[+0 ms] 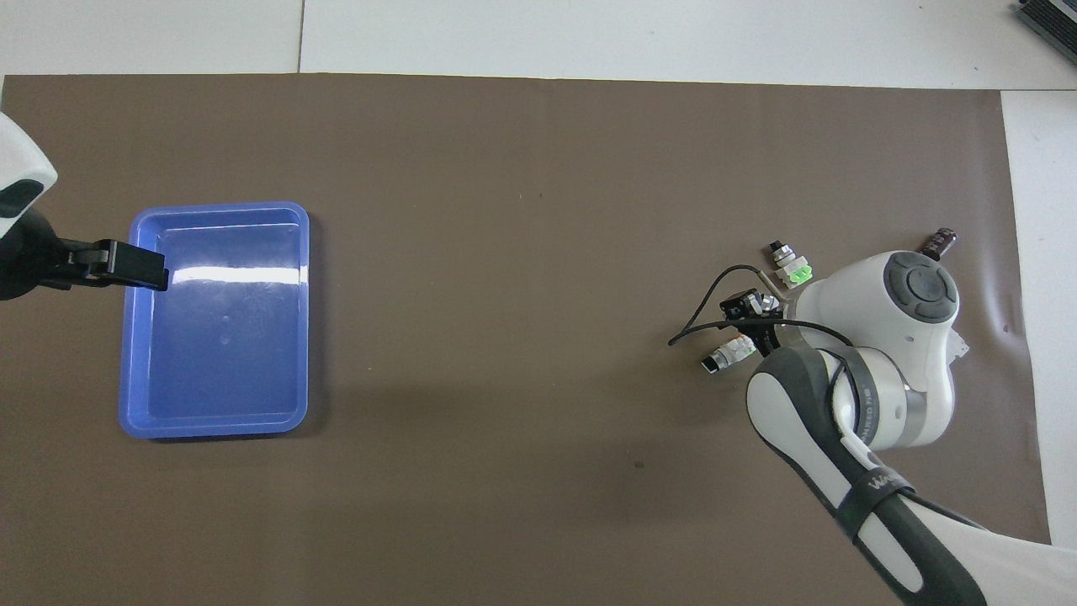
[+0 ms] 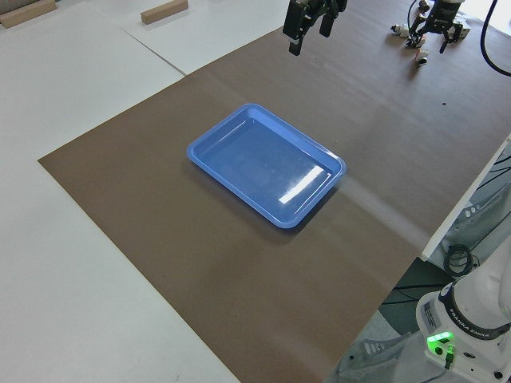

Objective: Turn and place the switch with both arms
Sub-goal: 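Reach the right gripper down and grasp the orange-topped switch, then lift the switch with the right gripper toward the left gripper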

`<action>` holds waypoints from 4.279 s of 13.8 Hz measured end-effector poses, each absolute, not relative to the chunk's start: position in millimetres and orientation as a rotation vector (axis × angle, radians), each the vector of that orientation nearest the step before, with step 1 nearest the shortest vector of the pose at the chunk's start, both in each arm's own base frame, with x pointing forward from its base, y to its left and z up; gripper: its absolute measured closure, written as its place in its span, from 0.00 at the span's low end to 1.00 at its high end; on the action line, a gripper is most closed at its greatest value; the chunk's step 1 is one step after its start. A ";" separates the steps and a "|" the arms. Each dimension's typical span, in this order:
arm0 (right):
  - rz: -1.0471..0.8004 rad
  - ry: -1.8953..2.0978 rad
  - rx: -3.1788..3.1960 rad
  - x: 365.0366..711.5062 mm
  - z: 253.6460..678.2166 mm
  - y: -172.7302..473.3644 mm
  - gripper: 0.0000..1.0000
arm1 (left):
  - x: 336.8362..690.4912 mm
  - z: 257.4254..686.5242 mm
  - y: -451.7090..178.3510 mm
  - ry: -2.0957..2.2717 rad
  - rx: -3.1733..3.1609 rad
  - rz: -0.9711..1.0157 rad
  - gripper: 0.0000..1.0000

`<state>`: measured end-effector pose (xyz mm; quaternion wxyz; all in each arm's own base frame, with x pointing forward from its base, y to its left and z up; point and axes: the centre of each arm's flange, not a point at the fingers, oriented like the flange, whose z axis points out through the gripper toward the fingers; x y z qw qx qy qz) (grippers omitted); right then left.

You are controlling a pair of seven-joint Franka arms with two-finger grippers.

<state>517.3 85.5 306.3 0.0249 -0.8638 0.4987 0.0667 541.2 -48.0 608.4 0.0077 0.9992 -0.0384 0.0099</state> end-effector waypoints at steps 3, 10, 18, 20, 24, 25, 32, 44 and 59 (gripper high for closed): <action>0.188 1.551 -2.665 518.1 296.2 84.7 0.00 | 541.2 608.4 -48.0 -0.120 3.124 0.031 0.00; 0.216 1.585 -2.664 512.1 281.5 87.5 0.15 | 541.2 608.4 -48.0 -0.120 3.124 0.031 0.00; 0.329 1.826 -2.264 533.1 327.7 105.5 0.67 | 541.2 608.4 -48.0 -0.120 3.124 0.031 0.00; 0.404 1.781 -2.153 543.0 365.2 130.9 0.67 | 541.2 608.4 -48.0 -0.120 3.124 0.031 0.00; 0.528 1.630 -1.980 543.8 423.3 210.4 0.67 | 541.2 608.4 -48.0 -0.120 3.124 0.031 0.00; 0.557 1.593 -1.946 541.5 436.9 230.8 0.67 | 541.2 608.4 -48.0 -0.120 3.124 0.031 0.00; 0.527 1.501 -1.764 506.7 492.8 328.1 0.67 | 541.1 608.4 -49.2 -0.123 3.124 0.031 0.00; 0.635 1.787 -1.509 490.8 524.1 380.0 0.67 | 529.8 610.8 -127.5 -0.249 2.918 0.012 0.00; 0.647 1.790 -1.507 491.2 529.0 394.6 0.67 | 528.7 612.6 -137.9 -0.009 2.458 -0.075 0.44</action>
